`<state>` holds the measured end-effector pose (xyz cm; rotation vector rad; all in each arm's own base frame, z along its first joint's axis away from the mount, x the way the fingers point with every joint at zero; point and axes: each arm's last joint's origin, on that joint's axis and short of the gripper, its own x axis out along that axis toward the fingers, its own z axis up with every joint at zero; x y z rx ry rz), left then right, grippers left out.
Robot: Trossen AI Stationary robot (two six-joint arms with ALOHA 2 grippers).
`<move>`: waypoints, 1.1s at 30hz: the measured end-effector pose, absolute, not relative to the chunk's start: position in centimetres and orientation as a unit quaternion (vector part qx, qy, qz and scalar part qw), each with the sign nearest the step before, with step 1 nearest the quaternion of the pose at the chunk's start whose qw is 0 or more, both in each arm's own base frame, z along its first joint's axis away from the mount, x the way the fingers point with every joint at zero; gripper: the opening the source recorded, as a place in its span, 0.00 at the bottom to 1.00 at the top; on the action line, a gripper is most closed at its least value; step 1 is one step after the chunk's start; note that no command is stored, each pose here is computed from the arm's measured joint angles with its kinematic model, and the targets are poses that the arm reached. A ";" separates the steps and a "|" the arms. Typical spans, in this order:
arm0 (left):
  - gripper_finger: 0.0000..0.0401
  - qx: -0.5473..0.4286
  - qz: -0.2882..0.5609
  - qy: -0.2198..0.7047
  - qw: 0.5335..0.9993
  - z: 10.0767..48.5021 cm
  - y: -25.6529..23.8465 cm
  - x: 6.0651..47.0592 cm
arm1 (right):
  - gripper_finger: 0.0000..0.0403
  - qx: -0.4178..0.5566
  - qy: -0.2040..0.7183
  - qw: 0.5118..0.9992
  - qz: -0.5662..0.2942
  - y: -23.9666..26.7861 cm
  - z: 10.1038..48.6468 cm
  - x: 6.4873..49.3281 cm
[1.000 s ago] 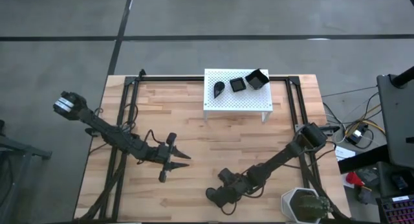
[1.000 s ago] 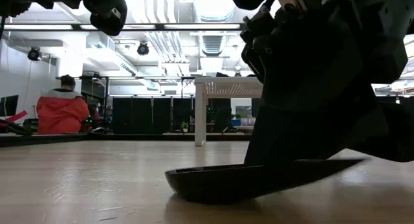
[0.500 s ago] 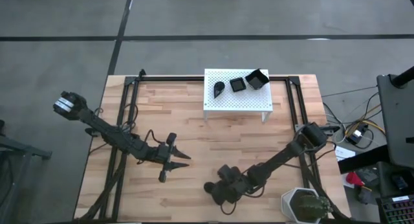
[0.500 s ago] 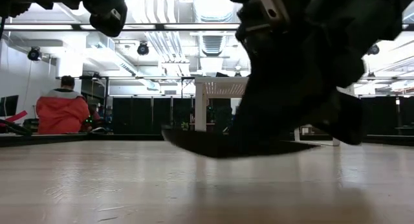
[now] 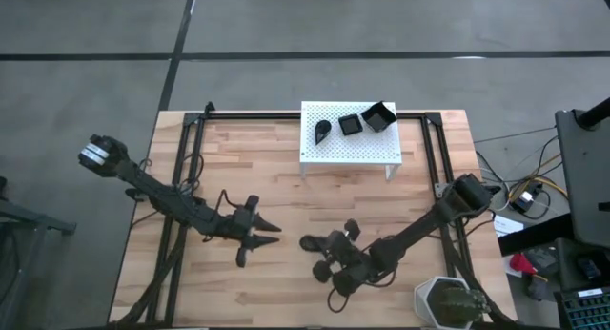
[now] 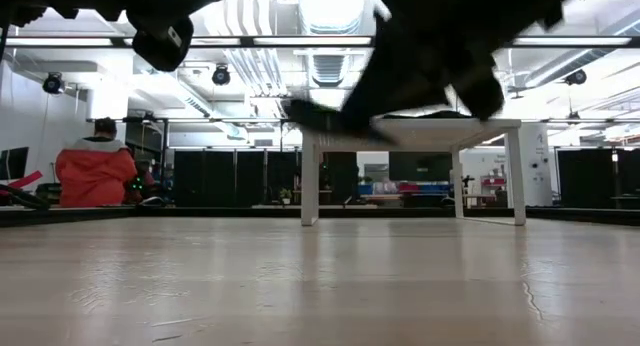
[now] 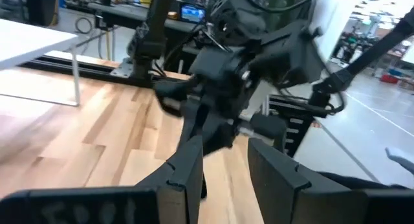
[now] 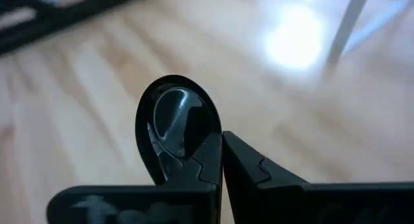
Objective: Pick & Place Mini shaped plates
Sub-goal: Stack the drop shaped plate on top of the drop shaped plate on the shelf
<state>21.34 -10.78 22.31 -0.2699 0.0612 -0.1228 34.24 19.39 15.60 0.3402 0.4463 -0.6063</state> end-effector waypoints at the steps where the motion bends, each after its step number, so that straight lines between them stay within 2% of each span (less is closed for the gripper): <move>1: 0.29 -0.134 -0.055 0.029 0.989 22.3 -10.7 21.4 | 0.02 0.148 0.204 0.920 -0.302 19.3 16.1 34.2; 5: 0.29 -0.118 -0.034 0.027 0.992 22.2 -10.6 21.4 | 0.02 0.071 0.151 0.924 -0.344 18.8 18.3 33.6; 12: 0.29 -0.074 0.030 0.007 0.997 21.7 -10.6 22.0 | 0.02 -0.015 0.062 0.900 -0.431 18.1 21.0 33.1; 19: 0.29 -0.022 0.076 -0.014 0.997 20.9 -10.5 23.1 | 0.02 -0.078 0.044 0.876 -0.473 18.0 21.1 32.9; 27: 0.29 -0.039 0.127 -0.034 0.991 21.2 -9.2 26.3 | 0.02 -0.099 0.053 0.873 -0.475 18.0 21.4 33.2; 33: 0.29 -0.049 0.120 -0.033 0.991 21.1 -8.8 28.6 | 0.02 -0.144 0.078 0.866 -0.472 18.3 21.9 33.6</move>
